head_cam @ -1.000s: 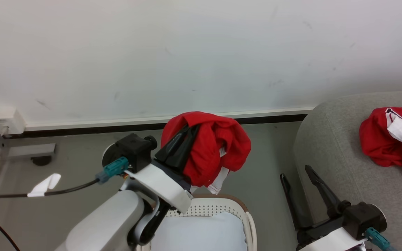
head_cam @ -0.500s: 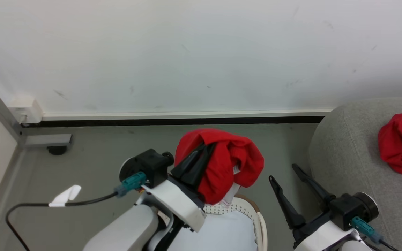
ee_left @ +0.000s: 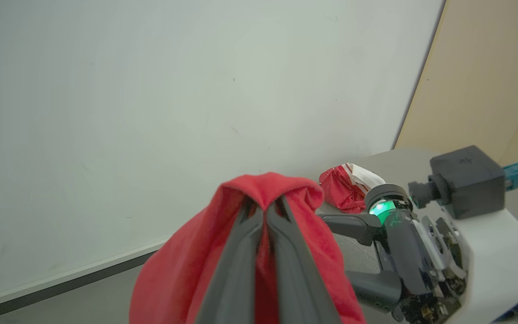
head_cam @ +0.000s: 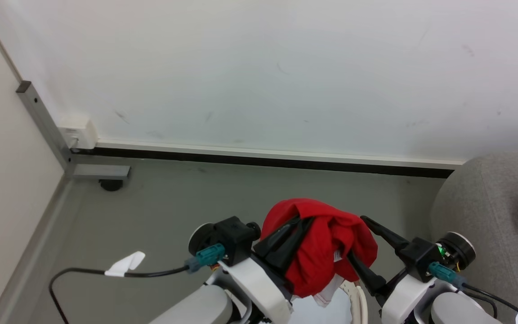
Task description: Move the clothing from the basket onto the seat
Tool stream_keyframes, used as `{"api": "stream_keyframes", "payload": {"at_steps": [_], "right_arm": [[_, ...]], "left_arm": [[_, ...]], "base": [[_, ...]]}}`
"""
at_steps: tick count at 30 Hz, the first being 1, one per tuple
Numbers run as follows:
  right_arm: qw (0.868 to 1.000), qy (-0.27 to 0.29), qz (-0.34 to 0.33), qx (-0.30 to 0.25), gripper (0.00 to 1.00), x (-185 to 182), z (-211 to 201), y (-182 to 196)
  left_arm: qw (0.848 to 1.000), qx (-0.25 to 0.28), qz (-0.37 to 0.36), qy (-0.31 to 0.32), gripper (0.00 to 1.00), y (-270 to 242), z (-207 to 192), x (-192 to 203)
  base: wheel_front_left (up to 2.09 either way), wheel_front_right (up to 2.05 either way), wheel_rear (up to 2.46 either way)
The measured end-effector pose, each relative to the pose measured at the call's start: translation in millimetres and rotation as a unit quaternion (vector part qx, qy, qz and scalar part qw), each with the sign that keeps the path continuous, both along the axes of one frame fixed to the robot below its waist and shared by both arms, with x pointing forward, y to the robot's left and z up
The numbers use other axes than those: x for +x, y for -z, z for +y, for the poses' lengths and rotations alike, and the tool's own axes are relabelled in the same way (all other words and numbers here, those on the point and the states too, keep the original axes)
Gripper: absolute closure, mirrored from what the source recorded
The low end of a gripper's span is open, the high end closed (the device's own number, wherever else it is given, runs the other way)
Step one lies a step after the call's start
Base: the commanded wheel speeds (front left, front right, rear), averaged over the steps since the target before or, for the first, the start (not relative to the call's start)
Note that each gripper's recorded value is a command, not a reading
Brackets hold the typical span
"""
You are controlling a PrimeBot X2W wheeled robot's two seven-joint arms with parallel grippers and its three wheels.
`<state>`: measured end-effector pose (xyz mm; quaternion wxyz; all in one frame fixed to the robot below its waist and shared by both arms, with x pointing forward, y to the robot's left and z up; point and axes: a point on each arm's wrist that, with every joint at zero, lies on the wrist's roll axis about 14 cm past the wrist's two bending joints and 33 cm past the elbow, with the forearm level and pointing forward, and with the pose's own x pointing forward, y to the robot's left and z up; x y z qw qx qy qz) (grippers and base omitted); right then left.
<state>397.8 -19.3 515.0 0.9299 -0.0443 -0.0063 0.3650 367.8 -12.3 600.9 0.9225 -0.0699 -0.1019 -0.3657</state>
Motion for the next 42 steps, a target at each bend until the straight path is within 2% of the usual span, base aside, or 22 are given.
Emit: {"api": "stream_keyframes", "payload": {"at_steps": [7,15,19,20,21,22,23,42], "right_arm": [[0.997,-0.060,0.015,-0.045,0.00,-3,28,11],[0.993,-0.082,0.045,-0.069,0.00,-2,43,27],[0.993,-0.088,0.057,-0.063,0.00,-3,50,29],[0.993,-0.088,0.058,-0.060,0.04,-2,52,27],[0.993,-0.088,0.057,-0.055,0.62,-1,53,25],[0.993,-0.087,0.058,-0.052,0.85,-1,54,24],[0.993,-0.087,0.059,-0.050,1.00,-1,54,24],[0.997,-0.052,0.059,-0.006,1.00,6,40,10]], "left_arm": [[1.000,-0.001,0.002,-0.010,1.00,1,6,-4],[1.000,-0.003,-0.001,-0.017,1.00,-1,11,-3],[1.000,-0.003,-0.001,-0.019,1.00,-1,13,-1],[1.000,-0.003,-0.001,-0.019,1.00,-1,12,-1],[1.000,-0.004,0.000,-0.019,1.00,-1,12,-1],[1.000,-0.004,0.000,-0.019,1.00,-1,12,0],[1.000,-0.004,0.000,-0.019,1.00,-1,12,0],[1.000,-0.003,0.002,-0.009,1.00,1,4,3]], "base": [[0.00,0.00,0.00],[0.00,0.00,0.00],[0.00,0.00,0.00],[0.00,0.00,0.00],[0.00,0.00,0.00],[0.00,0.00,0.00],[0.00,0.00,0.00],[0.00,0.00,0.00]]}}
